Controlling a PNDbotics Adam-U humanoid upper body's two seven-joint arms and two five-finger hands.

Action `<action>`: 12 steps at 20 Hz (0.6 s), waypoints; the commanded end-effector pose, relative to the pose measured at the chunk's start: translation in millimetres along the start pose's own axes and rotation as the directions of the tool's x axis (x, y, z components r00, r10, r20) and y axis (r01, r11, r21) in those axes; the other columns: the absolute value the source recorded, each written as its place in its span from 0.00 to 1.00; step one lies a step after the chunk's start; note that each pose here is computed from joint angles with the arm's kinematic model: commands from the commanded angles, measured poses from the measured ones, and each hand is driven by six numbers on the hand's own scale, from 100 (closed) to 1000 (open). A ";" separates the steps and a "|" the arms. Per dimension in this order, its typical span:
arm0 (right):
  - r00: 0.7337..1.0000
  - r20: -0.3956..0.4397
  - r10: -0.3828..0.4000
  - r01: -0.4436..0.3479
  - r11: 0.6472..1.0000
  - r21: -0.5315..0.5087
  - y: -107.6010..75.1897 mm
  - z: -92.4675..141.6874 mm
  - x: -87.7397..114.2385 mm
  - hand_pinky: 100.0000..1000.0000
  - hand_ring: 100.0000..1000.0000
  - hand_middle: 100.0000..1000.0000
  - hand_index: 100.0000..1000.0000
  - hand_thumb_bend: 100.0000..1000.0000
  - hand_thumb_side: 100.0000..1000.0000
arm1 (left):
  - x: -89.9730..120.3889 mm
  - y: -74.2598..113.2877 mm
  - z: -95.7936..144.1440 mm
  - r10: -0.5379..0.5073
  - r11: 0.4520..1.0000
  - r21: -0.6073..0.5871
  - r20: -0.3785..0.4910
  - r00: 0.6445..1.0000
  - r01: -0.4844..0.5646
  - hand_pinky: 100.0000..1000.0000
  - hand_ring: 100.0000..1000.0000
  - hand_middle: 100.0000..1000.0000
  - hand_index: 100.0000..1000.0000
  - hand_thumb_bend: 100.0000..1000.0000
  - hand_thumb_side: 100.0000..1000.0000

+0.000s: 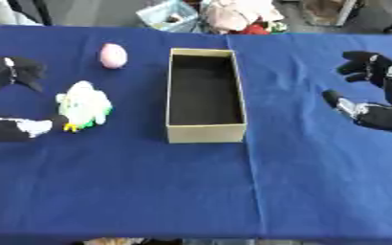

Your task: Pick up objects on the table and place them in the box.

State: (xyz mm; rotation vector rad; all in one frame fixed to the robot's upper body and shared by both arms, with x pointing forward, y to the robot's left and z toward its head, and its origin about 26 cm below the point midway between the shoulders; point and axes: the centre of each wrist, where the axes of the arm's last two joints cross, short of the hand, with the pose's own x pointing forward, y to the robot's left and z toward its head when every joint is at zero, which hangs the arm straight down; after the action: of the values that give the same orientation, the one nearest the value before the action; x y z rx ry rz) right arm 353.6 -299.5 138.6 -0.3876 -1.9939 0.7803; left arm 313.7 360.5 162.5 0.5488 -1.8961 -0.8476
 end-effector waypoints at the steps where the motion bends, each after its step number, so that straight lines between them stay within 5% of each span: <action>1: 1.000 0.015 0.023 -0.023 1.000 -0.006 -9.8 -2.3 3.0 0.71 0.74 0.62 0.85 0.40 0.32 | 2.8 18.5 -5.4 -0.120 0.992 -0.035 -0.020 0.993 0.119 0.64 0.51 0.56 0.73 0.63 0.00; 12: 1.000 0.018 0.018 -0.018 1.000 0.007 -7.4 -3.0 3.2 0.71 0.74 0.62 0.85 0.39 0.32 | -17.2 24.0 -35.1 -0.316 0.914 -0.301 -0.109 0.943 0.271 0.64 0.54 0.59 0.74 0.62 0.00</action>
State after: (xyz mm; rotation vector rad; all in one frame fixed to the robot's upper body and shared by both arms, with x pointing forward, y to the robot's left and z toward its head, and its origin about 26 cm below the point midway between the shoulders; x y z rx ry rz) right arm 353.9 -299.3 137.6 -0.3810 -1.9896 0.7888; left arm 350.6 369.2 171.2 0.6723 -1.5716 -1.1736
